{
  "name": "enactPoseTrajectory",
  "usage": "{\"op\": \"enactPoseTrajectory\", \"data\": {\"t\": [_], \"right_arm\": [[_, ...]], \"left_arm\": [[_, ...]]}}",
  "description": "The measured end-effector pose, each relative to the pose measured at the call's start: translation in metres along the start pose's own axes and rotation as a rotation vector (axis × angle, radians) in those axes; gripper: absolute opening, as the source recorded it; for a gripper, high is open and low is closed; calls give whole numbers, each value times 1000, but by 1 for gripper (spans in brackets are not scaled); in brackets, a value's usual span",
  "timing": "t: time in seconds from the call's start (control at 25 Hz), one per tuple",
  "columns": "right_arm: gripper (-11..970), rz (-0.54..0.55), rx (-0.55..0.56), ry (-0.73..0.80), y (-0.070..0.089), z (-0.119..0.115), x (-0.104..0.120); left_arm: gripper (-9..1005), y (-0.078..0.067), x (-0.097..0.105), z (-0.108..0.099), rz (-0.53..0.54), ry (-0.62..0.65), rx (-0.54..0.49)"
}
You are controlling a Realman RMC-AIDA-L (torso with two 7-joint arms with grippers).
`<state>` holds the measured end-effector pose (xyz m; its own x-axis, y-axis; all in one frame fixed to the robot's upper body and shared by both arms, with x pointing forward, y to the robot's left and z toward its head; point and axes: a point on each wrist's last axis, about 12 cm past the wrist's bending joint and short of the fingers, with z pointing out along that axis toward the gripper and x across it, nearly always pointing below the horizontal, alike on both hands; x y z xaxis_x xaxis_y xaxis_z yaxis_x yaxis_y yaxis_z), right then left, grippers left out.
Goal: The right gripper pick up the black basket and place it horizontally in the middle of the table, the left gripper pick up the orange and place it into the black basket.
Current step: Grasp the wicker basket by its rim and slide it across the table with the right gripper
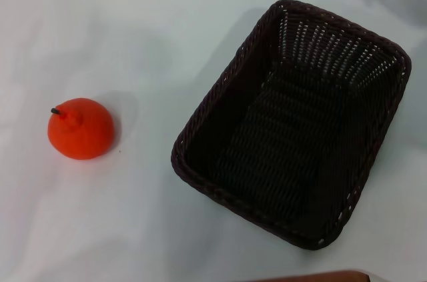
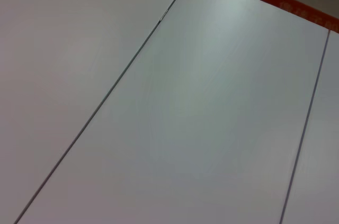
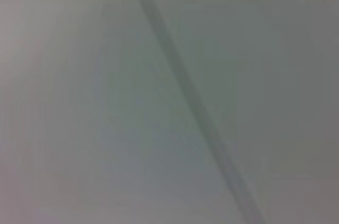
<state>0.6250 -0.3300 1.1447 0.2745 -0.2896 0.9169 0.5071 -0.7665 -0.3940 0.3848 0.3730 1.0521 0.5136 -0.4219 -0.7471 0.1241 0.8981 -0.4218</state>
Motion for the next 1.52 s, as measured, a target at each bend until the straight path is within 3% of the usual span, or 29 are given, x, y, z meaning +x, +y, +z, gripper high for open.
{"op": "enactPoseTrajectory", "data": {"t": [0.16, 0.28, 0.44, 0.64, 0.8, 1.12, 1.52], "right_arm": [[763, -44, 133, -316, -15, -2, 35], [764, -134, 152, -572, -31, 2, 54], [765, -221, 138, -781, -45, 7, 64], [771, -250, 116, -989, -59, 14, 64], [773, -289, 73, -1078, -62, 19, 61], [770, -343, 42, -1111, -62, 26, 56], [767, -378, 19, -1158, -56, 42, 24]], "left_arm": [[821, 0, 2, 3, -4, 3, 4], [821, 0, 4, 7, -7, 4, 8], [820, -1, 6, 13, -12, 3, 18], [820, -1, 8, 19, -14, 8, 21], [820, -1, 10, 21, -15, 11, 22], [819, 0, 10, 23, -15, 9, 20], [818, 1, 10, 24, -14, 11, 9]]}}
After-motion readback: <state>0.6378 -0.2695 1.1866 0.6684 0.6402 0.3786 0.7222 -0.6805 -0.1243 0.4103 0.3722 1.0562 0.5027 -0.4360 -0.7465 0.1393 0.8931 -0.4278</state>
